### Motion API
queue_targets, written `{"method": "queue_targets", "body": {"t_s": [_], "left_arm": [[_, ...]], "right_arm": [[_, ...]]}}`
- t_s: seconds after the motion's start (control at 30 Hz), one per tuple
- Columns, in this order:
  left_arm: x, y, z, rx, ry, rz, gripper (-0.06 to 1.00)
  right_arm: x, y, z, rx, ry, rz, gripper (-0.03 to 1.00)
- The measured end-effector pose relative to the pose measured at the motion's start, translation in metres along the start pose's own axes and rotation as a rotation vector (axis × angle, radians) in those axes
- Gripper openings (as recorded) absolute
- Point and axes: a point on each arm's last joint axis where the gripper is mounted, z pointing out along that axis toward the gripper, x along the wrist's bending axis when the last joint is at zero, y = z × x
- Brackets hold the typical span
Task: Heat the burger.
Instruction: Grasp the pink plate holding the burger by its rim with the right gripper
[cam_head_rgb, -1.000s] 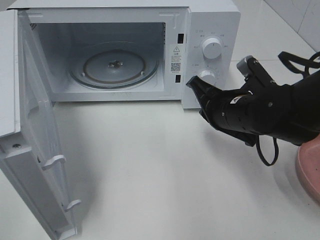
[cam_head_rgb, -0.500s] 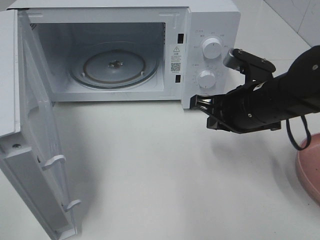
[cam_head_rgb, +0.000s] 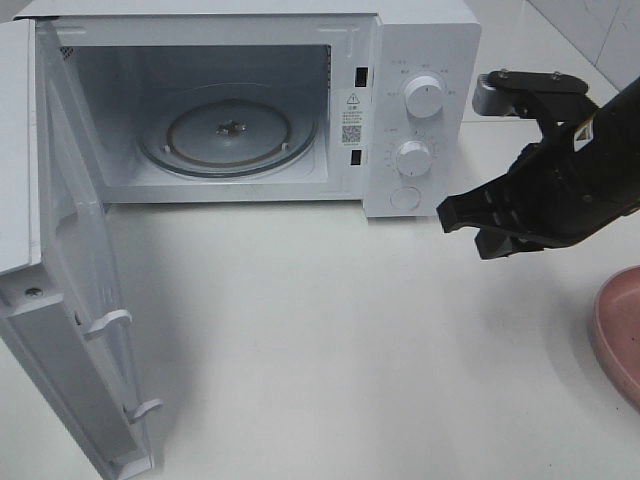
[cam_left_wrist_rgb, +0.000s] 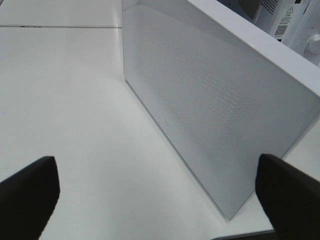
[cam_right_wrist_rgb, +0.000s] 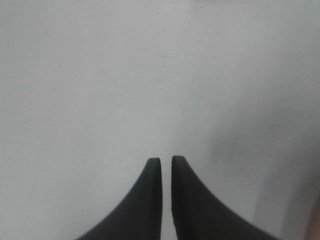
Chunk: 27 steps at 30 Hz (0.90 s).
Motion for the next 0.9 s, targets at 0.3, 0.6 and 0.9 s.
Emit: {"method": "queue_targets", "body": {"t_s": [0.3,0.6,0.9], "left_arm": [[0.000,0.000,0.000,0.000,0.000,0.000,0.99],[0.000,0.000,0.000,0.000,0.000,0.000,0.99],[0.000,0.000,0.000,0.000,0.000,0.000,0.99]], "right_arm": [[-0.010,-0.009,-0.023,0.043,-0.108,-0.085,0.22],[-0.022,-0.012,-0.025,0.087,-0.171,-0.107,0.73],[-0.049,-0.015,-0.027,0.134,-0.224,-0.016,0.88]]}}
